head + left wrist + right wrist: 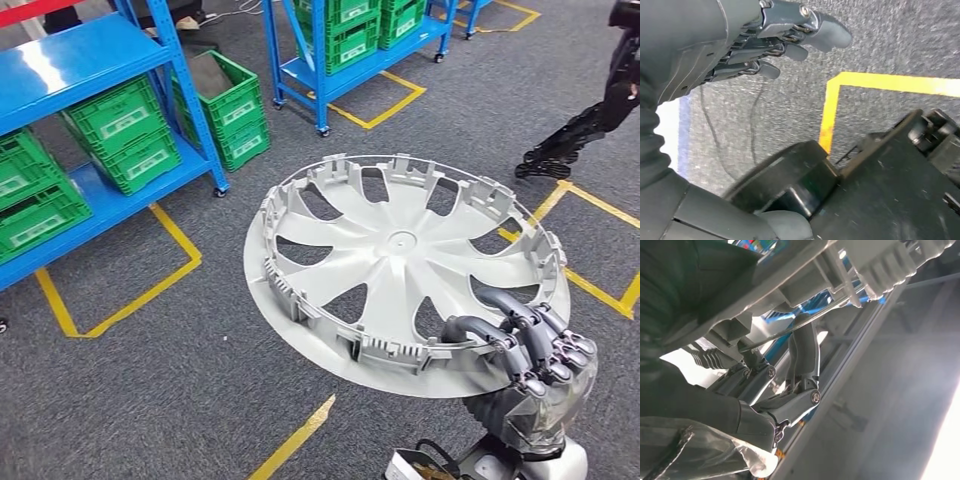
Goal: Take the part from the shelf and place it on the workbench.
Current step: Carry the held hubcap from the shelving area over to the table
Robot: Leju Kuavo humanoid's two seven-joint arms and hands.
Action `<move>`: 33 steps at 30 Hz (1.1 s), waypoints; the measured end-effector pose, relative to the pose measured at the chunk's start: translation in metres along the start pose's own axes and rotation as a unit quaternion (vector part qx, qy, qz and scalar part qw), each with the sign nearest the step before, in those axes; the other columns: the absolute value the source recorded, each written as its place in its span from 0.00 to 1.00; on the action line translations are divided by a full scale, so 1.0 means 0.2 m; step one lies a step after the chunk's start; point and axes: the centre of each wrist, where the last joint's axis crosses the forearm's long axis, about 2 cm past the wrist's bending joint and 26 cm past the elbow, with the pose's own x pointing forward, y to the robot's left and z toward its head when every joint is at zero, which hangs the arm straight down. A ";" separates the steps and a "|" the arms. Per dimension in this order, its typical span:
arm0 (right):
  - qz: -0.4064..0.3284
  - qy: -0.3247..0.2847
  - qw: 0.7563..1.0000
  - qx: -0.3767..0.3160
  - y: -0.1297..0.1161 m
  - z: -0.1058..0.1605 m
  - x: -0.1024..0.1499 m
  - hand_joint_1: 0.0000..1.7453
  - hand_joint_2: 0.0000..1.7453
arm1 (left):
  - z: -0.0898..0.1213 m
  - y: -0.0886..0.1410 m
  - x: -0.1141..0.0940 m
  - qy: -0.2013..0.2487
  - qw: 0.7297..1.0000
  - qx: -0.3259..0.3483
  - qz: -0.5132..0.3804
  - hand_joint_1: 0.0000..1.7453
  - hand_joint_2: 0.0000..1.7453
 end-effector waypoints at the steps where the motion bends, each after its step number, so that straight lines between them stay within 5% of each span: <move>1: 0.001 0.000 1.000 0.000 0.00 0.00 0.00 1.00 1.00 | 0.00 0.00 0.00 0.000 1.000 0.000 0.000 0.00 1.00; 33: 0.013 -0.008 1.000 0.005 0.00 0.00 -0.01 1.00 1.00 | 0.00 0.00 -0.01 0.003 1.000 -0.001 0.000 0.00 1.00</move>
